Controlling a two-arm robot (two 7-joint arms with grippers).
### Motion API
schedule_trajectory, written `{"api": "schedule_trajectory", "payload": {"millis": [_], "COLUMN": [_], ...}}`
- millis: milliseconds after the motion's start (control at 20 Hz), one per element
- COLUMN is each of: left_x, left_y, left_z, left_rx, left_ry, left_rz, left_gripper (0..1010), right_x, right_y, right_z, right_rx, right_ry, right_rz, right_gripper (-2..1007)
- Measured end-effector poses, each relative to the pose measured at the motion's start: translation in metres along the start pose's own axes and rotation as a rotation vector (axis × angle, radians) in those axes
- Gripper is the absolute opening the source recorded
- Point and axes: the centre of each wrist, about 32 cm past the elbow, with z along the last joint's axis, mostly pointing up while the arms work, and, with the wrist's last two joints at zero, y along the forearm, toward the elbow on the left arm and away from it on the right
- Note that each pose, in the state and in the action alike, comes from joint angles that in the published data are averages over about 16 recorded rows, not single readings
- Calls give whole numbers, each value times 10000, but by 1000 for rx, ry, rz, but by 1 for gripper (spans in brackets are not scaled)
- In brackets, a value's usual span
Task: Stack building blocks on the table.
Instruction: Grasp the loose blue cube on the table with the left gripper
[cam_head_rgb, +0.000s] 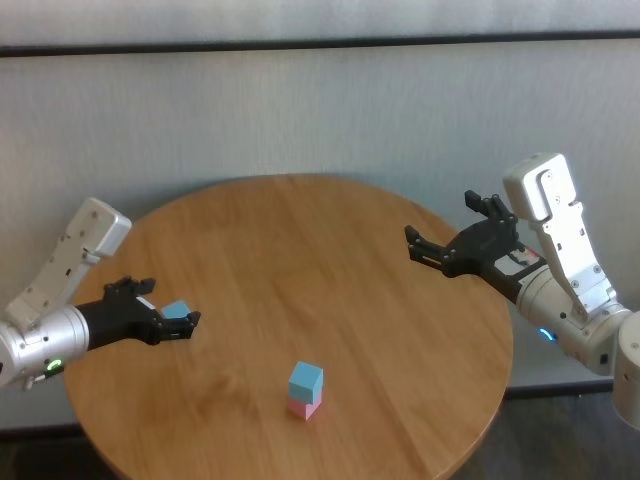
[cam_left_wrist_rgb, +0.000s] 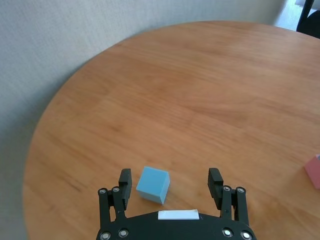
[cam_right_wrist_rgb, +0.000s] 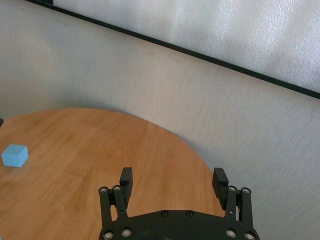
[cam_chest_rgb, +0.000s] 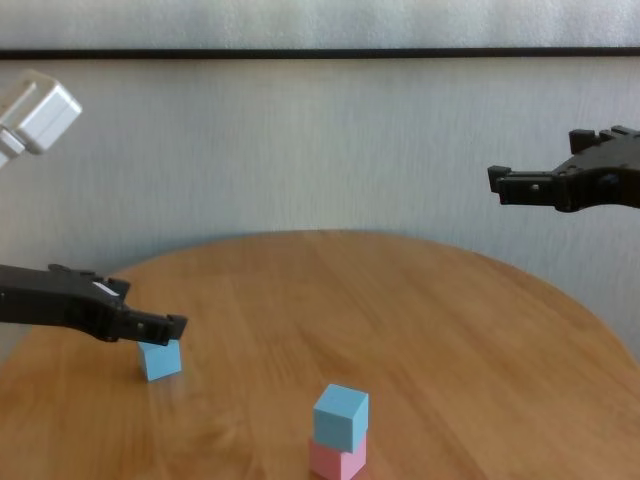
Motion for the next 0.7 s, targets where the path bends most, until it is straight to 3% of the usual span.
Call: {"api": "schedule_trajectory", "payload": {"millis": [700], "left_x": [97], "left_y": [-128], "left_z": [-18], "left_rx": [18], "left_ry": [-10], "left_rz": [-39], "left_gripper": [999], "right_x": [0], "right_y": [0], "right_z": [0], "right_rx": [0], "right_ry": [0], "right_rz": [0], "right_gripper": [1005]}}
